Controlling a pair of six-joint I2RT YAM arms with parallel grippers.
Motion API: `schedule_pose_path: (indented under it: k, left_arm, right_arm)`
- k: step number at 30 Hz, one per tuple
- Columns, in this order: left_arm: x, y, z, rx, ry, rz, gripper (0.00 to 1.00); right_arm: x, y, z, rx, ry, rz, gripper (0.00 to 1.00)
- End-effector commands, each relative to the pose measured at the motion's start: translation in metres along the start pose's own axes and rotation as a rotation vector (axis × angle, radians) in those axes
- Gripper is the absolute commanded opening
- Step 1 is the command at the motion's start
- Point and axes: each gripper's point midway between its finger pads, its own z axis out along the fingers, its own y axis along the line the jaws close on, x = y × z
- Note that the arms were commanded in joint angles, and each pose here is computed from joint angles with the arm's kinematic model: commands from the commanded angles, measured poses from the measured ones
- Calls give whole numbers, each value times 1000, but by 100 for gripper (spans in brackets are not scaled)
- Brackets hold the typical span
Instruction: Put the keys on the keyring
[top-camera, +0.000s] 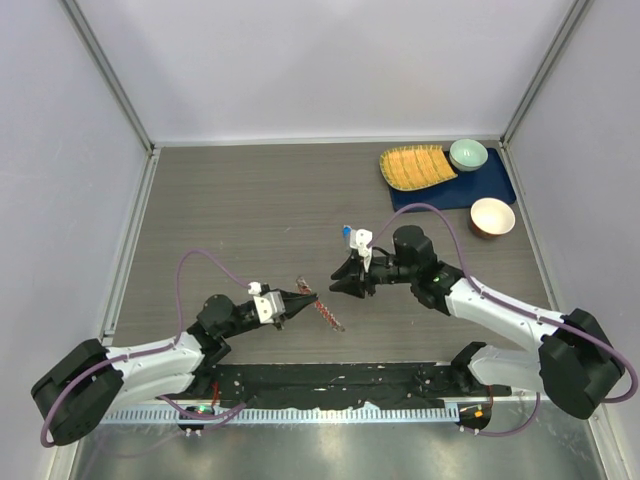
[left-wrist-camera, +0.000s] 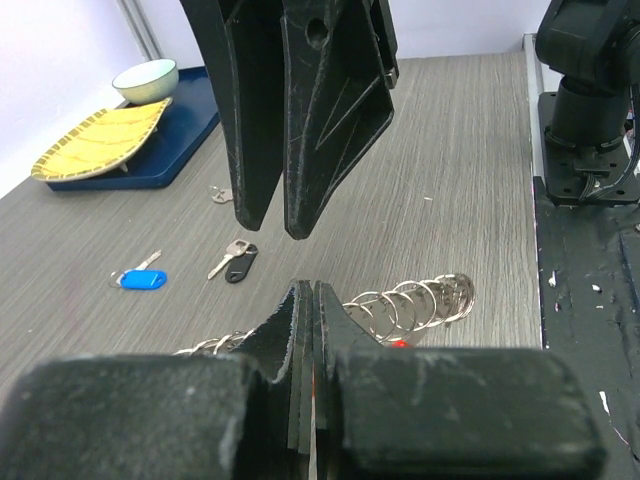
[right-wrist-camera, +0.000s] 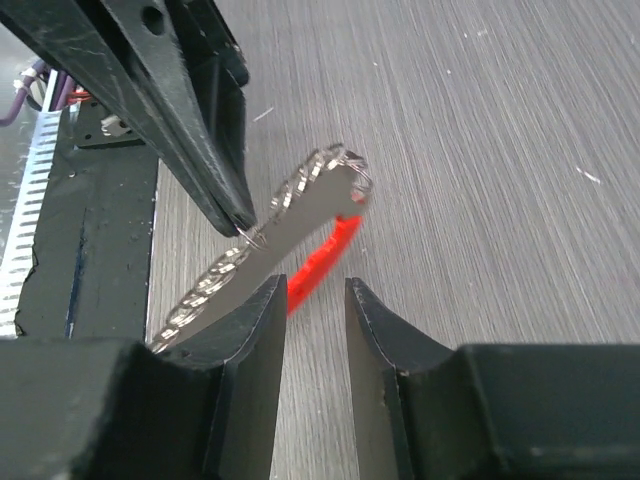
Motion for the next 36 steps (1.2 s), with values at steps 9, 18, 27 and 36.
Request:
schedule_pose_path:
  k: [9,18,27,36]
  left_arm:
    - [-46,10,7,-28,-166,27,0]
    - [-51,12,9,-35,-198,9,0]
    - [-55,11,10,-30,-214,5,0]
    - [-55,10,11,-23,-221,-1,0]
  right_arm:
    - [-24,18,9,-103,-99,-140,33]
    - [-21,25,17,-148,-89,-143,29]
    - [-25,25,19,-150,-100,-153,25]
    - [-31,27,20,-164,-120,-156,23]
